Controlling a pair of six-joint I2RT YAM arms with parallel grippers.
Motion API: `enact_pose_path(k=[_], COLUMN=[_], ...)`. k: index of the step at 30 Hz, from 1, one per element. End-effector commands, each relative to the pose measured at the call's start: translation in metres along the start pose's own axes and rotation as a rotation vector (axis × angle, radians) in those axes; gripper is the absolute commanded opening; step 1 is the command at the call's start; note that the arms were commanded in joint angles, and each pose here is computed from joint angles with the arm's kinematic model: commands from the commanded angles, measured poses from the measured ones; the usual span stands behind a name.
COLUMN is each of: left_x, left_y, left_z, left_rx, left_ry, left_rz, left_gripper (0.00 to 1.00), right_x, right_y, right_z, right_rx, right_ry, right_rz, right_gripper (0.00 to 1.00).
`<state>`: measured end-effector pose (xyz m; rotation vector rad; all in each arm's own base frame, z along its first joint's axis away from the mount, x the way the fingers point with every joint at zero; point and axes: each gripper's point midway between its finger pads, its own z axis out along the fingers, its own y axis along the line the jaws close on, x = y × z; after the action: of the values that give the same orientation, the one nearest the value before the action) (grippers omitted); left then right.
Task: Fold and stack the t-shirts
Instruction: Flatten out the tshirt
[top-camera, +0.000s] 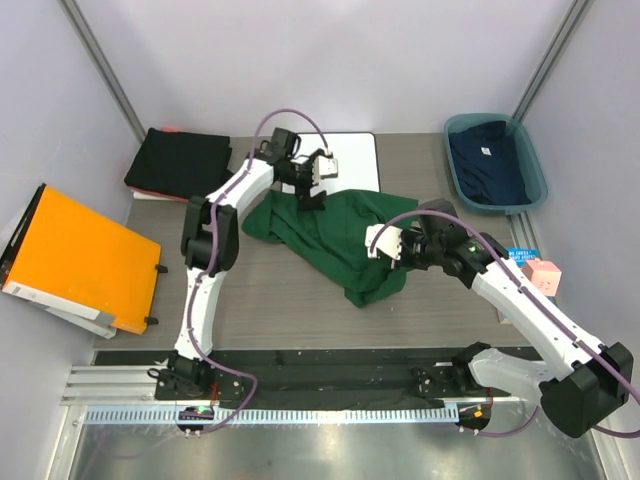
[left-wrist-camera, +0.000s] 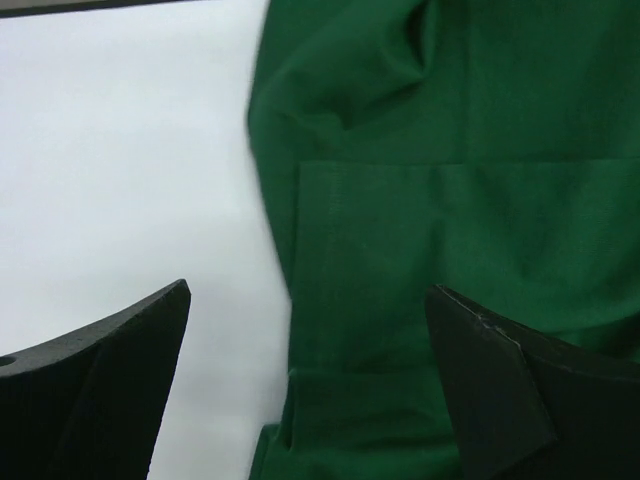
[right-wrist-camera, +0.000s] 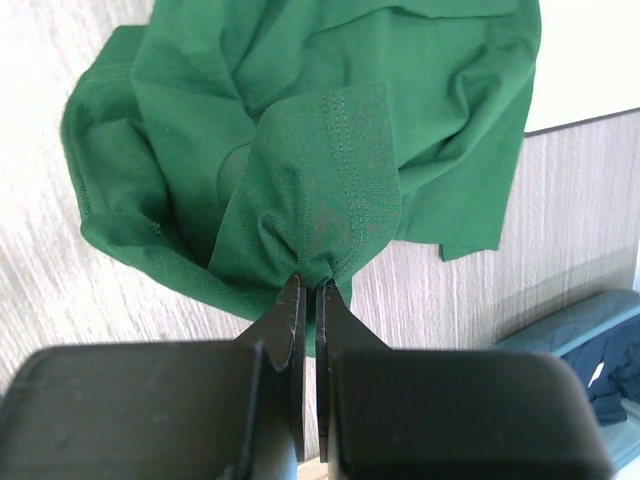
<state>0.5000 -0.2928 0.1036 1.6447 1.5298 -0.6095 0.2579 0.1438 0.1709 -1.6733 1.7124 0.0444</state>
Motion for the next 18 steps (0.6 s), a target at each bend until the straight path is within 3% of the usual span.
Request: enact_pose_path(k=[1, 7, 12, 15, 16, 18], left_x=[-0.037, -0.053, -0.061, -0.052, -0.047, -0.038], left_y=[0.002, 0.016, 0.003, -0.006, -0.008, -0.009], left_z=[0.012, 0.036, 0.051, 0.059, 0.06, 0.064], left_rx=[0.046, -0.006, 0.049, 0.071, 0.078, 0.076], left_ry=[-0.11, -0.179, -0.236, -0.222, -0.21, -0.183], left_rz=[0.178, 0.207, 0.193, 0.21, 0.207, 0.206], left_gripper=[1.0, 1.0, 0.99, 0.88, 0.79, 0.75], right_x=[-0.007, -0.003, 0.0, 0.002, 0.002, 0.001], right_y=[-0.017, -0.016, -0.02, -0.025, -0.026, -0.029], right_z=[-0.002, -0.002, -0.001, 0.0, 0.0, -0.001], right_rx=[0.071, 0.068, 0.071, 0.076, 0.076, 0.08], right_ry=[-0.039, -0.036, -0.034, -0.03, -0.031, -0.035], right_rz=[0.039, 0.059, 0.069, 0.08, 0.082, 0.09], right_gripper=[0.01, 0.01, 0.01, 0.01, 0.01, 0.01])
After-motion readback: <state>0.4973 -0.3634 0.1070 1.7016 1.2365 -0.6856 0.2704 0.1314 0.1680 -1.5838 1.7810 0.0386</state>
